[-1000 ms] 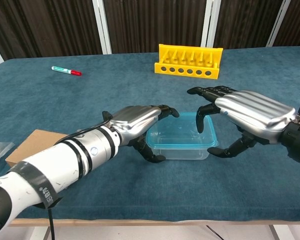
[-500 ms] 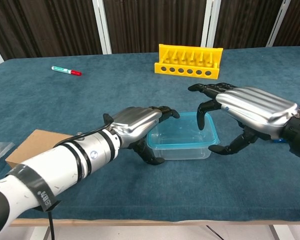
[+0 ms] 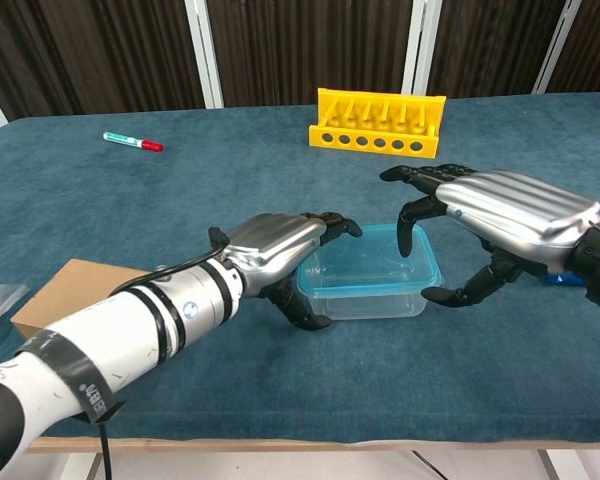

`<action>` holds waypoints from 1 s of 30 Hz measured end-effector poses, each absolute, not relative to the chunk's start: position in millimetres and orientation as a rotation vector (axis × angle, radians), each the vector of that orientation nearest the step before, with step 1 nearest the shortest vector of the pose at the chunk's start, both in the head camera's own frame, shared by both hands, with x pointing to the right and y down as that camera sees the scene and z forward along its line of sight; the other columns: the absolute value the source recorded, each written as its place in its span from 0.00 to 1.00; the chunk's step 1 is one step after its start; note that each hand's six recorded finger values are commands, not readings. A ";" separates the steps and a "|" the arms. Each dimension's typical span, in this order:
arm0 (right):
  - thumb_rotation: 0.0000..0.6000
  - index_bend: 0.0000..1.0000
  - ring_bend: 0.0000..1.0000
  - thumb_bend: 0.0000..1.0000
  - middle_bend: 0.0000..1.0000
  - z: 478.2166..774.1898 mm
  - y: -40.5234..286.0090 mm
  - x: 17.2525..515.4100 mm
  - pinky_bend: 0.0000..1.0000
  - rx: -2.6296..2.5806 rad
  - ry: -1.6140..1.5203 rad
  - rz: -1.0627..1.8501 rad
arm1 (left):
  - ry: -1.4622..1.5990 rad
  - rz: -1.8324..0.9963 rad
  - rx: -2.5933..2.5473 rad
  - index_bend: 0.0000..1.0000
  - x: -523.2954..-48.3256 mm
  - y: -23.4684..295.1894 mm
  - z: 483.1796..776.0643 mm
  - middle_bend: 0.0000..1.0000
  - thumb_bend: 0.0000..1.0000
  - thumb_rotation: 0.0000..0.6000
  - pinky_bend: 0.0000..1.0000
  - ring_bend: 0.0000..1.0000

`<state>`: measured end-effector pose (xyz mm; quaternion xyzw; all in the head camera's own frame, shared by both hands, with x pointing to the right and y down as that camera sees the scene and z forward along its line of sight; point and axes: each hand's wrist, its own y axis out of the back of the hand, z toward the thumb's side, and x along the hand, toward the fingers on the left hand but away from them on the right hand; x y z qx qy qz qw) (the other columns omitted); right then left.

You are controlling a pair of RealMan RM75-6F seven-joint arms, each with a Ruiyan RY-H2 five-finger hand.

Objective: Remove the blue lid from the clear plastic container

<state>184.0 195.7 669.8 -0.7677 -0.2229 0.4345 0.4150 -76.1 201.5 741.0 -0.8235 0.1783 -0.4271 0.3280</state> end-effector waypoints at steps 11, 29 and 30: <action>1.00 0.44 0.00 0.23 0.00 668.1 192.6 188.9 0.00 -1.919 -0.559 1.107 | 0.467 -1.120 -2.155 0.64 -78.1 199.9 743.3 0.76 0.30 1.00 0.44 0.44; 1.00 0.44 0.00 0.23 0.00 665.9 184.2 179.6 0.00 -1.899 -0.567 1.078 | 0.440 -1.081 -2.151 0.65 -77.4 206.7 740.5 0.76 0.30 1.00 0.45 0.44; 1.00 0.44 0.00 0.23 0.00 665.2 183.4 177.7 0.00 -1.896 -0.571 1.071 | 0.439 -1.077 -2.151 0.65 -77.1 207.3 739.7 0.76 0.30 1.00 0.45 0.44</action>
